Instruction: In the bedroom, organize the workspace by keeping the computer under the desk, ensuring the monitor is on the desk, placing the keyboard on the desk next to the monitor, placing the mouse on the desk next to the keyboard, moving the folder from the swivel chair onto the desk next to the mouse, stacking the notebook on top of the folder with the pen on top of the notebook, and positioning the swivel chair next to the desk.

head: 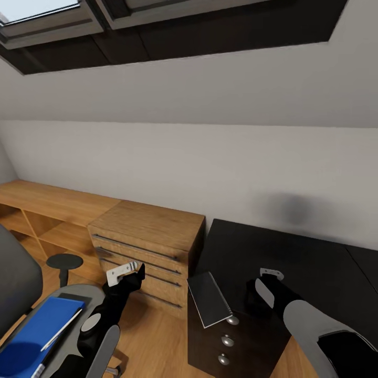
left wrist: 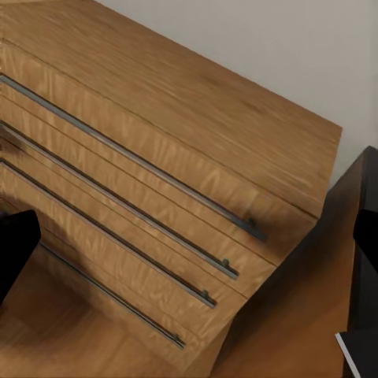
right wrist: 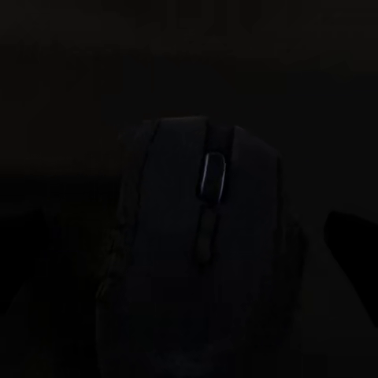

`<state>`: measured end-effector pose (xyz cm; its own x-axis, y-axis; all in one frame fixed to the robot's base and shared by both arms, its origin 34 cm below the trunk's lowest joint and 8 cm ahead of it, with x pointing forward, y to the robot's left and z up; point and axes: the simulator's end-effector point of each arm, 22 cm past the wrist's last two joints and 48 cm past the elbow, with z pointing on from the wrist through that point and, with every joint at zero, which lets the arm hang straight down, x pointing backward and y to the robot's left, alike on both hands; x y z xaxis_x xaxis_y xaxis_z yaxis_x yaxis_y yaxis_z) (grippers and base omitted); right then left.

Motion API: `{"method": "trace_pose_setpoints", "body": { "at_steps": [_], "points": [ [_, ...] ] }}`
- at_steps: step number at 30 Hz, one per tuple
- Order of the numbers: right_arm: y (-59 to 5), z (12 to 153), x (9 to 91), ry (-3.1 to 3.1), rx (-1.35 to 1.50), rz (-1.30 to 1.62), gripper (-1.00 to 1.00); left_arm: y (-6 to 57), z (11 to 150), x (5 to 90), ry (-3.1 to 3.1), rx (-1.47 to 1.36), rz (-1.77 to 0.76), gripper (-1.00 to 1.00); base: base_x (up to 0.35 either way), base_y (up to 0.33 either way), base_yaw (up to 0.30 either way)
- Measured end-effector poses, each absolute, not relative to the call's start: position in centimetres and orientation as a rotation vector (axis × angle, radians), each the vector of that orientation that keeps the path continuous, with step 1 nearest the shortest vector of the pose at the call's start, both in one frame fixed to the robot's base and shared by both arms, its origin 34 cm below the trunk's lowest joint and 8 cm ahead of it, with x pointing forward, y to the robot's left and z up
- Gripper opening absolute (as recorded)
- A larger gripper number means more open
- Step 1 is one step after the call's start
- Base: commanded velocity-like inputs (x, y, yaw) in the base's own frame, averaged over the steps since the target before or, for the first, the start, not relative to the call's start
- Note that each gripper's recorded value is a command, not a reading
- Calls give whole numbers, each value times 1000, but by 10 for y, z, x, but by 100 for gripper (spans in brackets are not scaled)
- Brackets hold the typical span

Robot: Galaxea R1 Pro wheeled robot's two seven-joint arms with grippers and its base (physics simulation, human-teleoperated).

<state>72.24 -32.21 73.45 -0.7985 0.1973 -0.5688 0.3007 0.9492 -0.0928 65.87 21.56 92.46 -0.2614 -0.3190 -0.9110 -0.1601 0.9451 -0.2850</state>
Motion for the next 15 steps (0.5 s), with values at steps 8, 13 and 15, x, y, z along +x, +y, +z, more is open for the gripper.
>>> {"method": "trace_pose_setpoints", "body": {
  "at_steps": [8, 13, 15],
  "points": [
    [-323, 735, 723, 2521, 331, -257, -100, 216, 925, 659, 1843, -353, -157, 100, 0, 0, 0],
    [-323, 735, 723, 2520, 330, -256, -100, 216, 924, 659, 1843, -353, -157, 100, 0, 0, 0],
    [-322, 735, 723, 2519, 329, -255, -100, 216, 924, 659, 1844, -353, -157, 100, 0, 0, 0]
  ]
}}
